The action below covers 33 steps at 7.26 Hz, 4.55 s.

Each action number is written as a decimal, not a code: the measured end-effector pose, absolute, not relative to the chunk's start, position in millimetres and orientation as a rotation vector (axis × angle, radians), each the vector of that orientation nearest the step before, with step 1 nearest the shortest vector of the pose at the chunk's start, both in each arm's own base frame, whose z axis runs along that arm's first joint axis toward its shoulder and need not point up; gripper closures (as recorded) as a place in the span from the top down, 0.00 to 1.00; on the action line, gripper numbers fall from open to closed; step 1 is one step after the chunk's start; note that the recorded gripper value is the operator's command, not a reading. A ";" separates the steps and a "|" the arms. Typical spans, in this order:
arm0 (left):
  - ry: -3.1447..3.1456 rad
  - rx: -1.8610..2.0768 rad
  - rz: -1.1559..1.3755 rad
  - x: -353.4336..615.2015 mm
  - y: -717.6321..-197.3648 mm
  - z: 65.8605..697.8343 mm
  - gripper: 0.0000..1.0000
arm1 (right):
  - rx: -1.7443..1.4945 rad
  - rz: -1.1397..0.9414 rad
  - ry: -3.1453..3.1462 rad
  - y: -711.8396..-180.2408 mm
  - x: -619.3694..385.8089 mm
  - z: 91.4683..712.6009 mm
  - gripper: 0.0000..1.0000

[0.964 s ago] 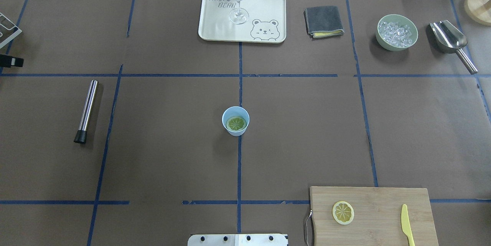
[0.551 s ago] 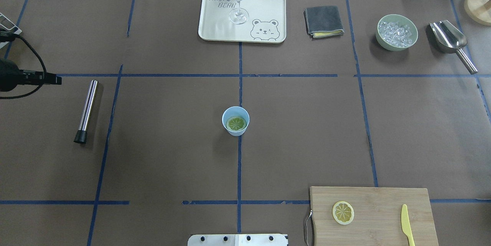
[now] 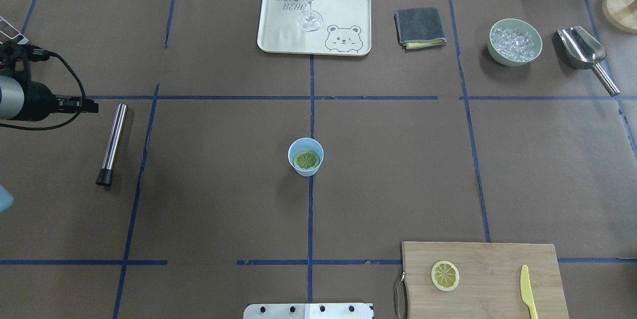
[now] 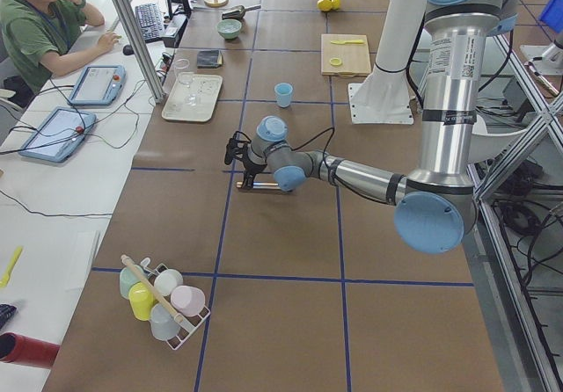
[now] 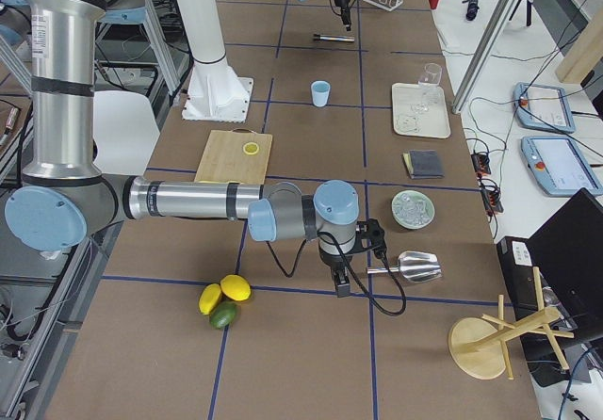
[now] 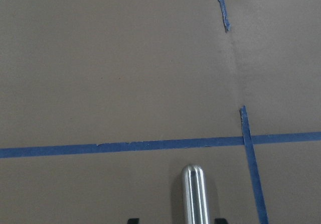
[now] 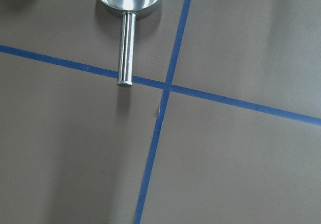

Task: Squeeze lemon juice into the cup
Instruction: 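Reach the left gripper toward the silver metal rod, then grasp the silver rod upright with the left gripper and lift it, then carry the rod over the blue cup and lower it inside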

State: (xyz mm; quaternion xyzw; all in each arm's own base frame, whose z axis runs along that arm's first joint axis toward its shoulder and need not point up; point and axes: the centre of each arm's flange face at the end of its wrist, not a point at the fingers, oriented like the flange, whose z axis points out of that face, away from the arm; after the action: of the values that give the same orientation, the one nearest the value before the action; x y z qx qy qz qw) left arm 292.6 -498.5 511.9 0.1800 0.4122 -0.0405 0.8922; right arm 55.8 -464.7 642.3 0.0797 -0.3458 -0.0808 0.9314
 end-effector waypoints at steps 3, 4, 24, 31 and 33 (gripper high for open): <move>0.833 0.363 -0.055 316.5 -492.4 520.4 0.57 | 0.161 -0.165 -0.708 -463.2 55.8 643.8 1.00; 0.828 0.362 -0.050 320.7 -489.2 522.4 0.57 | 0.161 -0.166 -0.708 -463.1 55.8 643.9 1.00; 1.214 1.299 0.064 300.6 -476.1 306.5 0.00 | 0.155 -0.160 -0.704 -464.4 56.1 645.6 1.00; 1.547 1.593 -0.104 447.3 -396.3 209.7 0.00 | 0.134 -0.154 -0.702 -462.7 56.4 654.3 1.00; 1.423 1.625 -0.051 489.1 -391.2 218.8 0.00 | 0.129 -0.152 -0.702 -461.6 56.6 656.9 1.00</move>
State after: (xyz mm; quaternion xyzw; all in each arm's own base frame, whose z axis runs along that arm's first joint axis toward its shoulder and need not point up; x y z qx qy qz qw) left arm 489.1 -391.2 218.8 0.6634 0.5811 -0.0207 0.4710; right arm 56.6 -461.6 656.9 0.0629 -0.3432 -0.0743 0.9342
